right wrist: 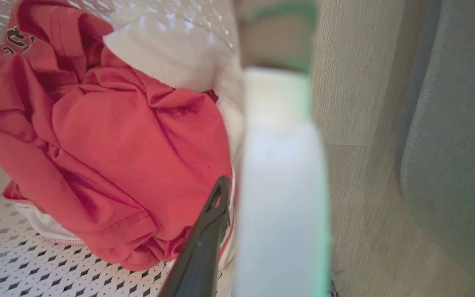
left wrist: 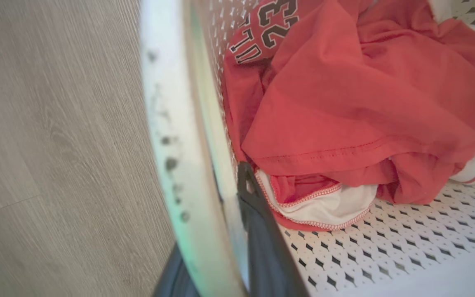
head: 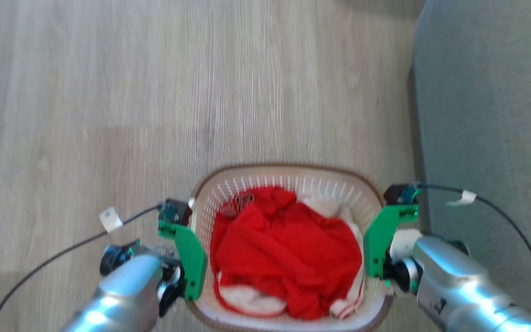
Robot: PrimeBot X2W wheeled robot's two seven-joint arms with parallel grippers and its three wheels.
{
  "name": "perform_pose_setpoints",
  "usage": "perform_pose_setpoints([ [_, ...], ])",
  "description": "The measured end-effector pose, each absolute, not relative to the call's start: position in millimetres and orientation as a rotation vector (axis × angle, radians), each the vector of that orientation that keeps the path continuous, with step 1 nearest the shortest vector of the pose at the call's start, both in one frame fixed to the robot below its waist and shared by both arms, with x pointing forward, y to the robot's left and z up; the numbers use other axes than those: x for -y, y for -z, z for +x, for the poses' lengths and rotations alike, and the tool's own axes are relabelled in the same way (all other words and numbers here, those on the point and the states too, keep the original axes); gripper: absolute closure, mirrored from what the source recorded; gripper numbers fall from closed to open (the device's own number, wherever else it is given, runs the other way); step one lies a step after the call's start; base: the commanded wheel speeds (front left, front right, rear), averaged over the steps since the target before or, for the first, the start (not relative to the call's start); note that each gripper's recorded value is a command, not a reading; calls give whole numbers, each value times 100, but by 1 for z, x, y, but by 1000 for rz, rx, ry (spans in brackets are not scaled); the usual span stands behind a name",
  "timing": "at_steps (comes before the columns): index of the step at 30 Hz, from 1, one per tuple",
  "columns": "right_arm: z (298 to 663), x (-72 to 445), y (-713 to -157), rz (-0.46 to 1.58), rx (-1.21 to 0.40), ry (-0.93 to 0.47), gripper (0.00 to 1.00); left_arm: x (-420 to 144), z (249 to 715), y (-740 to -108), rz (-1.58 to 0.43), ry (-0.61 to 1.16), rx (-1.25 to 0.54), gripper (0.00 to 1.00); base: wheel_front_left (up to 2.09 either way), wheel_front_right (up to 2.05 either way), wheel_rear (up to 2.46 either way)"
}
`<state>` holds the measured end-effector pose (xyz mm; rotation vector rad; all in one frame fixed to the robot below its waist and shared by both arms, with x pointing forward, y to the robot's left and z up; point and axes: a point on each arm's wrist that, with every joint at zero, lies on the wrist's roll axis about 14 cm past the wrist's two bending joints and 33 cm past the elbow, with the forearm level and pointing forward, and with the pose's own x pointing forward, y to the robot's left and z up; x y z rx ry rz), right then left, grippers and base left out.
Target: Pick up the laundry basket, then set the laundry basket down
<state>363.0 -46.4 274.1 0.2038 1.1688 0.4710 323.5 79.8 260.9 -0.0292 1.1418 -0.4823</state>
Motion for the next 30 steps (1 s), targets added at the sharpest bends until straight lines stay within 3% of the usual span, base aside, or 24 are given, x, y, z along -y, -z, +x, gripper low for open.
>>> perform_pose_setpoints([
  [16,319,43,-327,99,-1078,-523,100,-85,282,-307,-34,479,-1045,100,0,0,0],
  [30,314,39,-331,91,-1067,-532,100,-89,278,-312,-39,468,-1020,100,0,0,0],
])
